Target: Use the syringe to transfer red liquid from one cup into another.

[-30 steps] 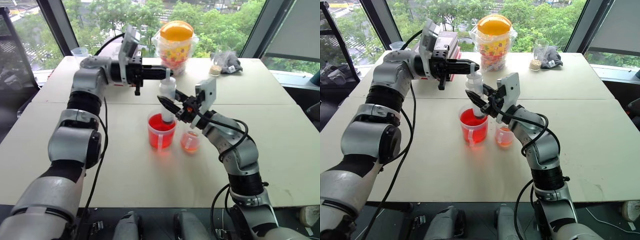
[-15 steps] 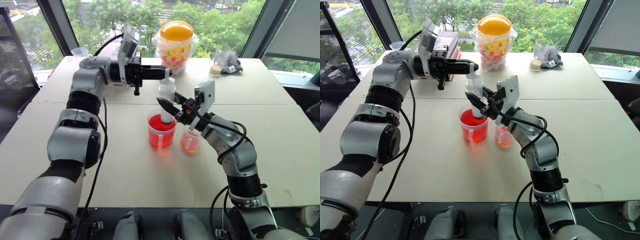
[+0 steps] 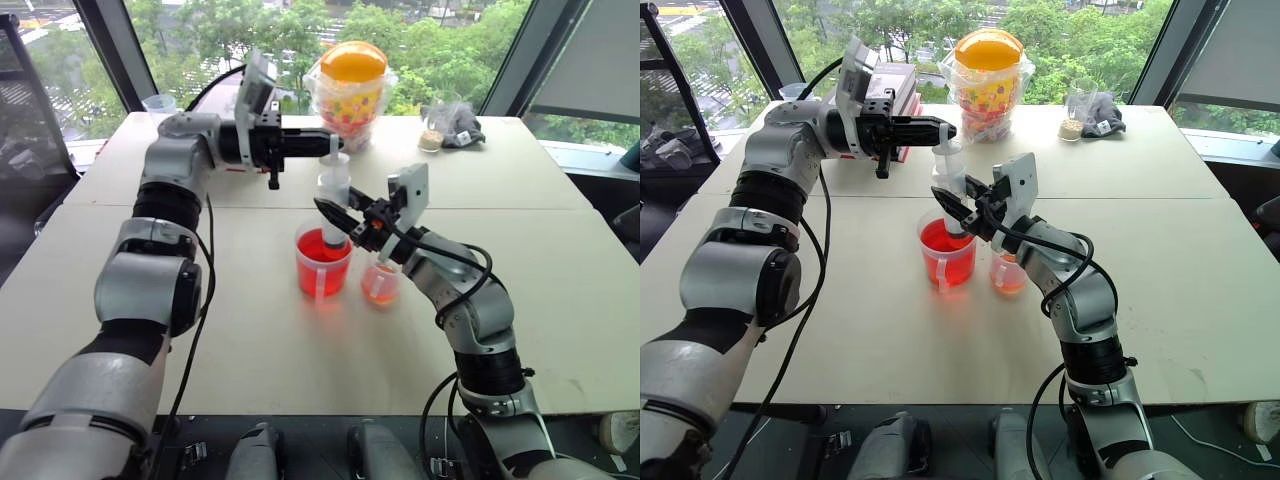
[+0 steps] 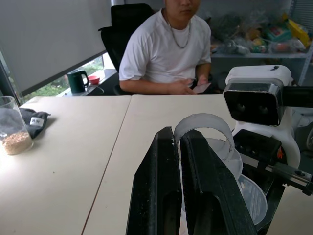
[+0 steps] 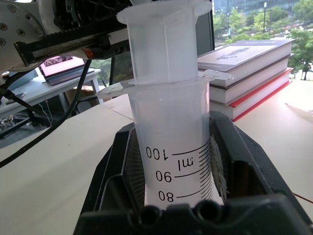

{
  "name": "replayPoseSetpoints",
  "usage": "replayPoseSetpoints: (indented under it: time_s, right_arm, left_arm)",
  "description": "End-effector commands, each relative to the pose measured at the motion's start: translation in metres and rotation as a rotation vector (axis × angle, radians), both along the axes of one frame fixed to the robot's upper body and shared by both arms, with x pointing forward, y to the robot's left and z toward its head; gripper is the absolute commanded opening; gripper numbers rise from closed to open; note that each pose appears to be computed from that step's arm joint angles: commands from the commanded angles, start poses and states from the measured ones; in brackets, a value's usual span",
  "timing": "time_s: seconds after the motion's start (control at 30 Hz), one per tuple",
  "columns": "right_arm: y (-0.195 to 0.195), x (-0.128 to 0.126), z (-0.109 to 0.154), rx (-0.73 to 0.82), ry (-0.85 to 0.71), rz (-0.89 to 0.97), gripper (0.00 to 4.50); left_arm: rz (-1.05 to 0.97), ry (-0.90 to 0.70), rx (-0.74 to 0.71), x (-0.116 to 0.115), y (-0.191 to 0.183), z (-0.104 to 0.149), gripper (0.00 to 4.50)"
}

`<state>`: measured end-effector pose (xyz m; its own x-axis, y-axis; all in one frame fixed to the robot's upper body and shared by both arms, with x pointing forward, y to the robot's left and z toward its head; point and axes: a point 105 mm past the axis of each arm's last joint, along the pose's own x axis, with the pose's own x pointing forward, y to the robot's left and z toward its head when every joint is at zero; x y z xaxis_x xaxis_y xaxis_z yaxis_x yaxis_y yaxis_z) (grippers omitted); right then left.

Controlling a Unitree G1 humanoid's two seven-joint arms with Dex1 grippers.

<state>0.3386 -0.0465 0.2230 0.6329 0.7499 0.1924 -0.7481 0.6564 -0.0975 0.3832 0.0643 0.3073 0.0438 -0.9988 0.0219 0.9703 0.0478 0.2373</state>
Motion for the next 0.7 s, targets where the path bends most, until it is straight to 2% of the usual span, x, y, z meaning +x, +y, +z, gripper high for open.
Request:
replayPoseSetpoints:
  time_s: [0.03,0.53,0.63,0.7]
  right_arm:
    - [0.017,-0.013,-0.002,-0.023,-0.009,0.089,1.4]
    - [0.018,-0.013,0.006,-0.019,-0.035,0.092,1.4]
    - [0.017,-0.014,0.011,-0.014,-0.05,0.089,1.4]
    - [0.016,-0.013,0.017,-0.008,-0.065,0.085,1.4]
  left_arm:
    - [0.039,-0.131,-0.113,-0.004,0.004,0.047,0.03]
    - [0.03,-0.111,-0.104,-0.004,0.003,0.041,0.03]
    - [0.016,-0.09,-0.077,-0.005,0.002,0.032,1.01]
    - [0.007,-0.071,-0.067,-0.006,0.001,0.027,2.01]
